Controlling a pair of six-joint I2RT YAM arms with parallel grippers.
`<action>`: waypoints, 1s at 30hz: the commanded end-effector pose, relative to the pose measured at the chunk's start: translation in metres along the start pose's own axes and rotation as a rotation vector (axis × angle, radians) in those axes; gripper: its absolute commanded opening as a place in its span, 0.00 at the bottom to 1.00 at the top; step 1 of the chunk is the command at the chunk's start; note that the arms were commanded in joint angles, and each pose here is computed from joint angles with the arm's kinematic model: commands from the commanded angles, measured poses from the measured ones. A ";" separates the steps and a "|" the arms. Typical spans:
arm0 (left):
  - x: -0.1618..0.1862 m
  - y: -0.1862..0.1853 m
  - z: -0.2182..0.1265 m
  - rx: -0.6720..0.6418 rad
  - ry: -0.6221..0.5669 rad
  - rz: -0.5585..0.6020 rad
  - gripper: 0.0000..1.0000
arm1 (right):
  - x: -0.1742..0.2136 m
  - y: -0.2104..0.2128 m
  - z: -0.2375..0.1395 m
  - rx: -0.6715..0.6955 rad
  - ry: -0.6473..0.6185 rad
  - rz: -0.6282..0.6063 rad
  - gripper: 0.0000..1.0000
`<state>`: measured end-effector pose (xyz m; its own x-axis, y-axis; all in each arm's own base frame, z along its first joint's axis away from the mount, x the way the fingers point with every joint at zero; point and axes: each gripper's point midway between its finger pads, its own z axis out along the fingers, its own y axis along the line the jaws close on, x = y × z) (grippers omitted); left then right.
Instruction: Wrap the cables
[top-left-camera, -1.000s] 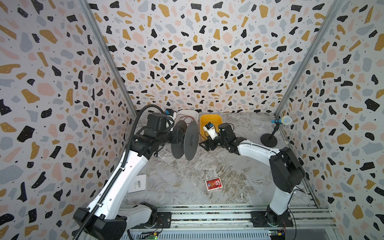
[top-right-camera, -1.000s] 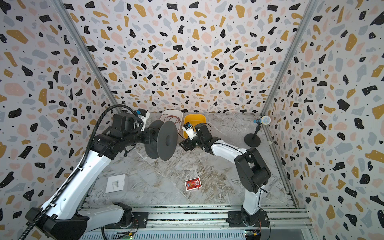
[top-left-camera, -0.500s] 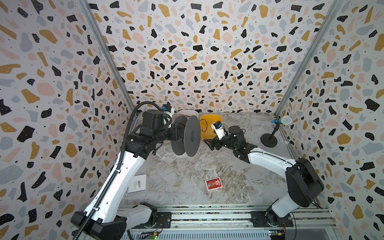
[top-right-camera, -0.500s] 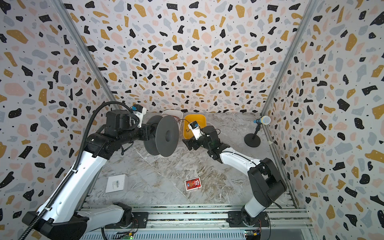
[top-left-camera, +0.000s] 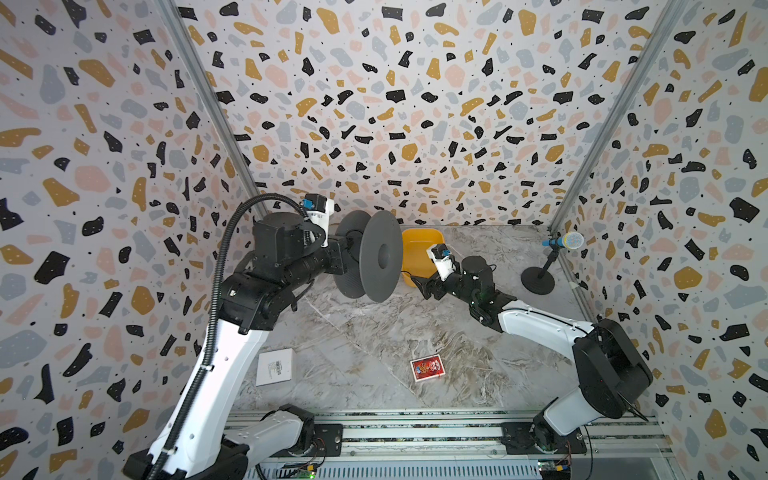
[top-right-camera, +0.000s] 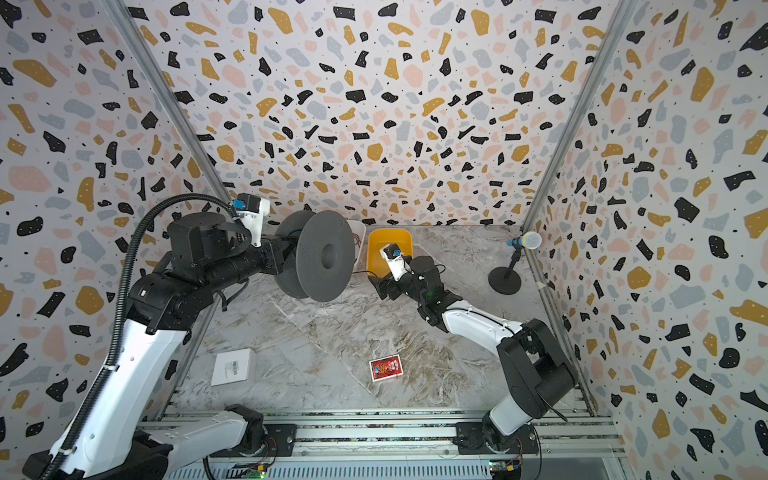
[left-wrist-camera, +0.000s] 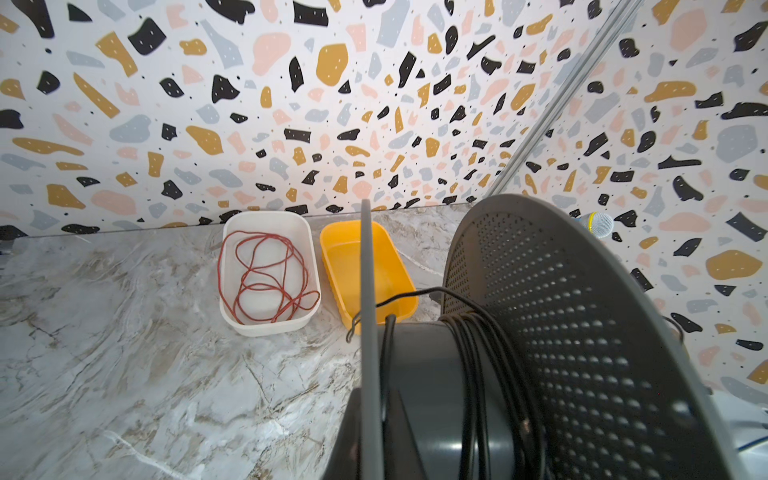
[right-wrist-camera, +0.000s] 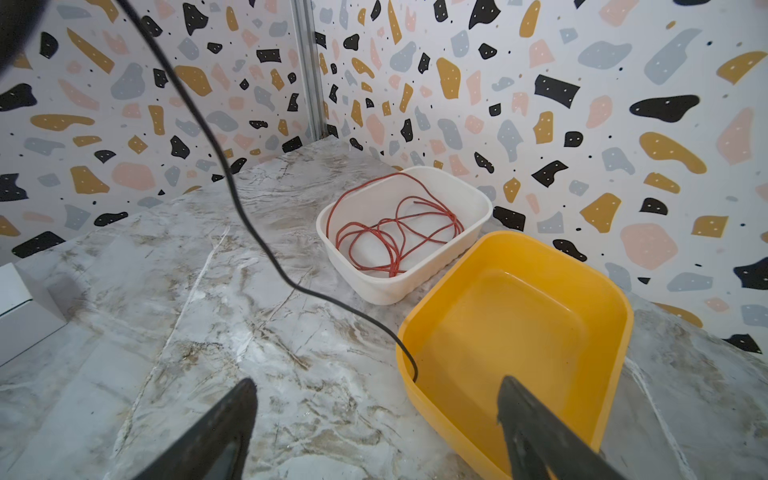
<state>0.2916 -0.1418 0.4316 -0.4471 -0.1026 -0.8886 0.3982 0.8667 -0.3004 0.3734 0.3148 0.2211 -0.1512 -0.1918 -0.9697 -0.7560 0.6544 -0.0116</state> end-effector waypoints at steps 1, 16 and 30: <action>-0.052 -0.022 -0.038 0.069 -0.209 0.025 0.00 | -0.025 0.014 0.002 -0.089 -0.074 -0.029 0.90; -0.074 -0.030 -0.077 0.057 -0.290 0.052 0.00 | -0.021 0.080 -0.010 -0.075 -0.165 -0.258 0.86; -0.062 -0.025 -0.071 0.048 -0.251 0.038 0.00 | -0.021 0.111 0.033 -0.215 -0.163 -0.332 0.57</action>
<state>0.2561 -0.1259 0.4869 -0.3281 -0.1399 -0.9342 0.4258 0.8609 -0.2784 0.3169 0.4019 0.2222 0.1704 -0.2612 -0.9501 -0.8477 0.4528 -0.2765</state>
